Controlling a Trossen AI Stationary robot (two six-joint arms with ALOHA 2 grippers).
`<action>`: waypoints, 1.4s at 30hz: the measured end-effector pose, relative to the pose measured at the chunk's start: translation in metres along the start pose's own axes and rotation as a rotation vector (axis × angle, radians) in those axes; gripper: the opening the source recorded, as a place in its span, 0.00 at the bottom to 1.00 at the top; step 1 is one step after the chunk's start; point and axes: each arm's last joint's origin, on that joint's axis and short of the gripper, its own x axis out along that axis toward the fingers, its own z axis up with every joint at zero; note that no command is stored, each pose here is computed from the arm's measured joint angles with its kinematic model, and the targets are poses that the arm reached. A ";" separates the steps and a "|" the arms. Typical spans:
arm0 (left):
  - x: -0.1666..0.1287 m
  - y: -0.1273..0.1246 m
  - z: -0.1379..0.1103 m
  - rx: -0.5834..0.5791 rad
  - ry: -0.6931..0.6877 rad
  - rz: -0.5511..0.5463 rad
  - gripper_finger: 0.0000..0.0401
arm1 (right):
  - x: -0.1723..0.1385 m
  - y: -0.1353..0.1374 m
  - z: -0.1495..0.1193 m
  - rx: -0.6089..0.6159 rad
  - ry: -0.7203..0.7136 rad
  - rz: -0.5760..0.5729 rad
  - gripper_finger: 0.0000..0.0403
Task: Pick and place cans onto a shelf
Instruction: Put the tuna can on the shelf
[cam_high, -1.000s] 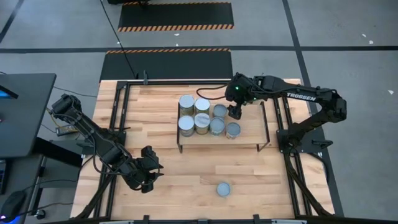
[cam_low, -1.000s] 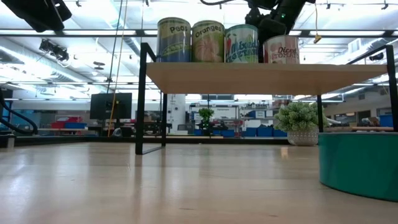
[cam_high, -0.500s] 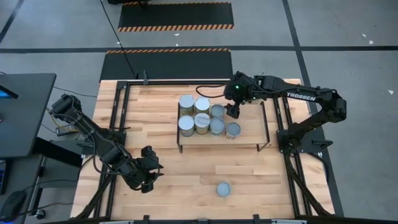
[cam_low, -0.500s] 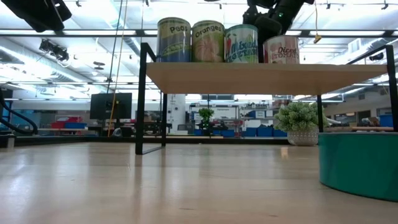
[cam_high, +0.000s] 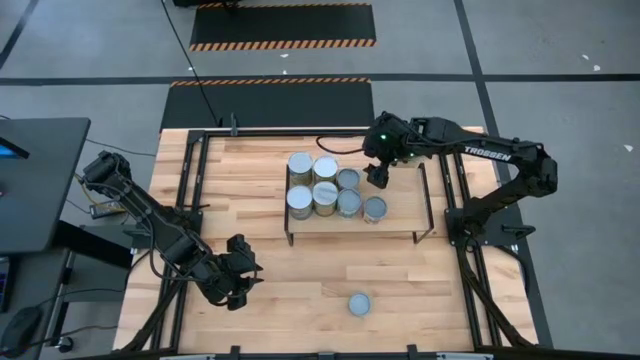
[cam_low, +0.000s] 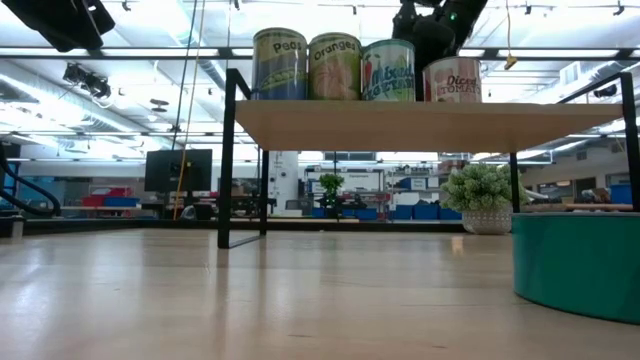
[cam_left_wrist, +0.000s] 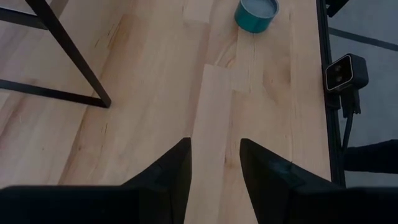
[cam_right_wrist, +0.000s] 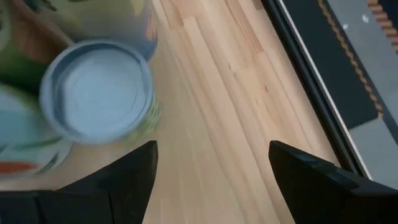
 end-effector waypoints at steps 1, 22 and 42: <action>0.000 0.000 0.000 0.003 0.001 -0.001 0.35 | -0.005 0.001 0.000 0.004 0.017 0.003 0.78; 0.000 0.004 -0.005 0.073 0.058 0.028 0.35 | -0.081 0.145 -0.022 0.107 0.049 0.200 0.76; 0.000 0.003 -0.006 0.103 0.100 -0.016 0.35 | -0.002 0.320 -0.080 -0.012 0.074 0.301 0.70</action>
